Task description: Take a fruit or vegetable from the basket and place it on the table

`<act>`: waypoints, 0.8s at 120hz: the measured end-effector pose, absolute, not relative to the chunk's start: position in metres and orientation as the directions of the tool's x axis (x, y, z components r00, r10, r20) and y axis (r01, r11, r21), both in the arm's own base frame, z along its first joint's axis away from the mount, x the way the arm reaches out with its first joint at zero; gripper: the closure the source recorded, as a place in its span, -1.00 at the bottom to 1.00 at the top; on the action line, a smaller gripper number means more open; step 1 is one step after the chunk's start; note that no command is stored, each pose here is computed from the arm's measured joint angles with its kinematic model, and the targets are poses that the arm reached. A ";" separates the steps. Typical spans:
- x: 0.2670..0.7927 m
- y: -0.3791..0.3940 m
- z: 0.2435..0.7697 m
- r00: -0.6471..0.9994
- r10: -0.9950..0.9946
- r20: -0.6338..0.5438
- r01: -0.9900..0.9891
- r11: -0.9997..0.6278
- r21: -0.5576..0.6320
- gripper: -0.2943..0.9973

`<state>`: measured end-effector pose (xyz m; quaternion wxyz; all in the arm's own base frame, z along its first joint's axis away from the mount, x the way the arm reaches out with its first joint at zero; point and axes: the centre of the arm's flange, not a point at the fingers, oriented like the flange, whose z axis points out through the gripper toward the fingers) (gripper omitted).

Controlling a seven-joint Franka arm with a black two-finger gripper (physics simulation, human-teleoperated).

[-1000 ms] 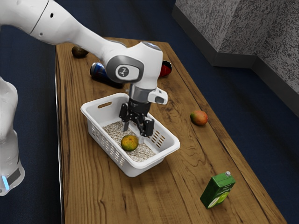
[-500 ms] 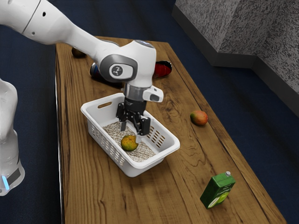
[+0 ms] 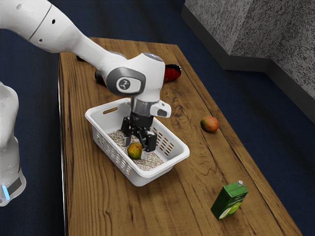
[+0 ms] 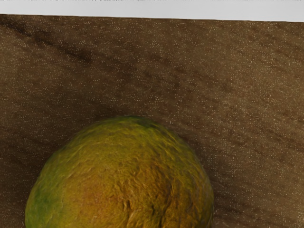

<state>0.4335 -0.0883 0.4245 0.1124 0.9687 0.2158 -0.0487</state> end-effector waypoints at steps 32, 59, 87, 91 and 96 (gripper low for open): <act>0.436 -0.089 0.421 0.901 0.411 -0.139 0.432 -0.879 0.200 -0.15; 0.437 -0.090 0.420 0.900 0.415 -0.133 0.435 -0.879 0.196 -0.07; 0.450 -0.095 0.494 0.908 0.418 0.016 0.397 -0.873 0.285 -0.01; 0.456 -0.103 0.521 0.912 0.406 0.064 0.368 -0.876 0.312 0.00; 0.460 -0.120 0.555 0.917 0.380 0.123 0.320 -0.884 0.342 0.00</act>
